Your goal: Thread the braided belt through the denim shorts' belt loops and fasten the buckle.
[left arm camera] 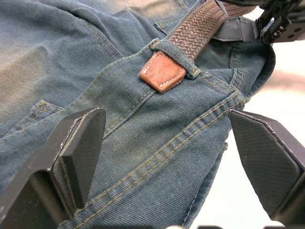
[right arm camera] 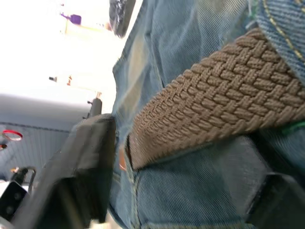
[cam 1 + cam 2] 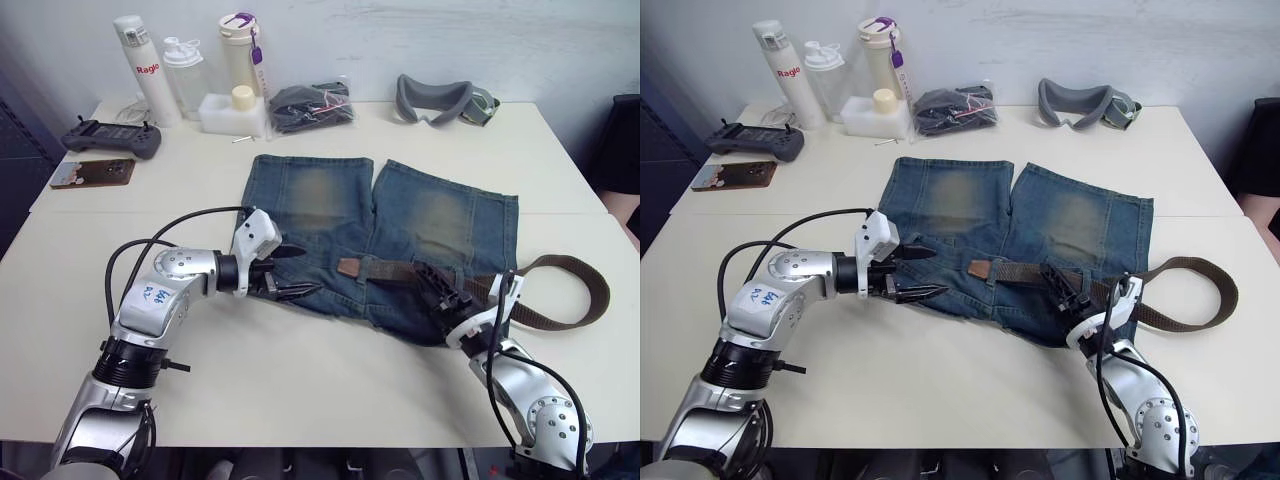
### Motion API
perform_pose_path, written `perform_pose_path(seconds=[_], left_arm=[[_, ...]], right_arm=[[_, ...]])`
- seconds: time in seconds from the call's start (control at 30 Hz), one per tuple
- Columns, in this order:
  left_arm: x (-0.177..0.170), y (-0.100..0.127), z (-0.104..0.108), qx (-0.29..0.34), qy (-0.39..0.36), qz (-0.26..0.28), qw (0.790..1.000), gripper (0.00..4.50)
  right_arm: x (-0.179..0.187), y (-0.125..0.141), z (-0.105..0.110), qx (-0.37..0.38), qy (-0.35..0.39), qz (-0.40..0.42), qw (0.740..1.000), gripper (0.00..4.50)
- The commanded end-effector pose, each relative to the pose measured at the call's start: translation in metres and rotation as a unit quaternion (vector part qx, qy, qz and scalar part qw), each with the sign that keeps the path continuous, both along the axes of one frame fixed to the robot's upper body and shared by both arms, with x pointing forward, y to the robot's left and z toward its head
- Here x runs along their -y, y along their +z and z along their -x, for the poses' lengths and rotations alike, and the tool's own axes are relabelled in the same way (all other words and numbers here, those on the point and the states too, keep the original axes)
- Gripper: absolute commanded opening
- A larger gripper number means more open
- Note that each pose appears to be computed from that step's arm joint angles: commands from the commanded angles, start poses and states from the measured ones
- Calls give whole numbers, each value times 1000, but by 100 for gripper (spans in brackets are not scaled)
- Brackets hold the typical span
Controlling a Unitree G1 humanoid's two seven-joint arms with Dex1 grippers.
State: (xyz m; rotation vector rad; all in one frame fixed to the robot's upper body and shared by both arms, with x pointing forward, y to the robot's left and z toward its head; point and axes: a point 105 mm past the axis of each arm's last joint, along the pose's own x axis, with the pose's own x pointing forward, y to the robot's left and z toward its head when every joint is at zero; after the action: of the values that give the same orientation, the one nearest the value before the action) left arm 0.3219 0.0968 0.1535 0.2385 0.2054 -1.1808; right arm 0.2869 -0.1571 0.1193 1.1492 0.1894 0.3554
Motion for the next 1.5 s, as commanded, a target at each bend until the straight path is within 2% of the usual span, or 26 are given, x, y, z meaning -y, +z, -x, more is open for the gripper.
perform_pose_path(seconds=[0.03, 0.07, 0.1, 0.13, 0.33, 0.47, 0.53, 0.6, 0.67, 0.73, 0.77, 0.8, 0.87, 0.9, 1.0, 1.07, 1.13, 1.2, 1.3, 1.43, 1.5], left_arm=[[0, 9, -2, 18, -5, 1, 1000, 450], [-1, 9, -2, 19, -4, 1, 1000, 450], [-1, 9, -2, 19, -3, 0, 1000, 450], [-2, 9, -2, 19, -3, 0, 1000, 450], [-6, 8, -3, 19, 4, -3, 1000, 450], [-9, 7, -3, 20, 9, -4, 1000, 450], [-10, 7, -3, 21, 11, -3, 1000, 450], [-11, 8, -4, 23, 13, 1, 1000, 450], [-12, 9, -5, 24, 14, 6, 1000, 450], [-11, 10, -7, 24, 13, 11, 1000, 450], [-11, 11, -7, 25, 13, 13, 1000, 450], [-10, 11, -8, 26, 11, 15, 1000, 450], [-9, 12, -10, 28, 6, 17, 999, 450], [-8, 13, -10, 29, 4, 17, 999, 450], [-6, 13, -12, 31, -5, 18, 999, 450], [-8, 10, -14, 7, -3, 15, 1000, 450], [-15, 9, -22, -12, 23, 13, 1000, 450], [-20, 8, -29, -24, 42, 13, 999, 450], [-31, 8, -43, -62, 91, 27, 994, 450], [-26, 4, -43, -162, 108, 71, 978, 450], [-13, 2, -35, -220, 85, 94, 967, 450]], right_arm=[[-18, 10, 0, 21, 35, -19, 999, 124], [-26, 12, -1, 24, 51, -21, 998, 65], [-35, 14, -2, 28, 70, -17, 997, 45], [-43, 15, -3, 31, 85, -15, 996, 3], [-83, 13, -17, 29, 140, -1, 990, 3], [-73, 0, -22, 10, 115, 52, 992, 3], [-59, 7, -17, 25, 102, 44, 993, 77], [-45, 16, -7, 48, 101, 72, 991, 150], [-35, 22, 5, 71, 110, 128, 983, 261], [-27, 30, 18, 100, 132, 198, 966, 352], [-24, 34, 24, 117, 147, 239, 953, 417], [-21, 33, 34, 140, 178, 339, 913, 444], [-20, 28, 47, 164, 231, 458, 843, 444], [-19, 25, 51, 170, 247, 485, 822, 444], [-16, 17, 43, 190, 248, 564, 764, 444], [-13, -1, 35, 195, 248, 624, 716, 444], [-13, -18, 33, 196, 258, 653, 684, 444], [-13, -26, 33, 194, 260, 664, 673, 444], [-2, -32, 28, 185, 233, 696, 654, 364], [12, -26, 25, 177, 205, 704, 656, 176], [15, -26, 24, 174, 200, 704, 659, 80]])
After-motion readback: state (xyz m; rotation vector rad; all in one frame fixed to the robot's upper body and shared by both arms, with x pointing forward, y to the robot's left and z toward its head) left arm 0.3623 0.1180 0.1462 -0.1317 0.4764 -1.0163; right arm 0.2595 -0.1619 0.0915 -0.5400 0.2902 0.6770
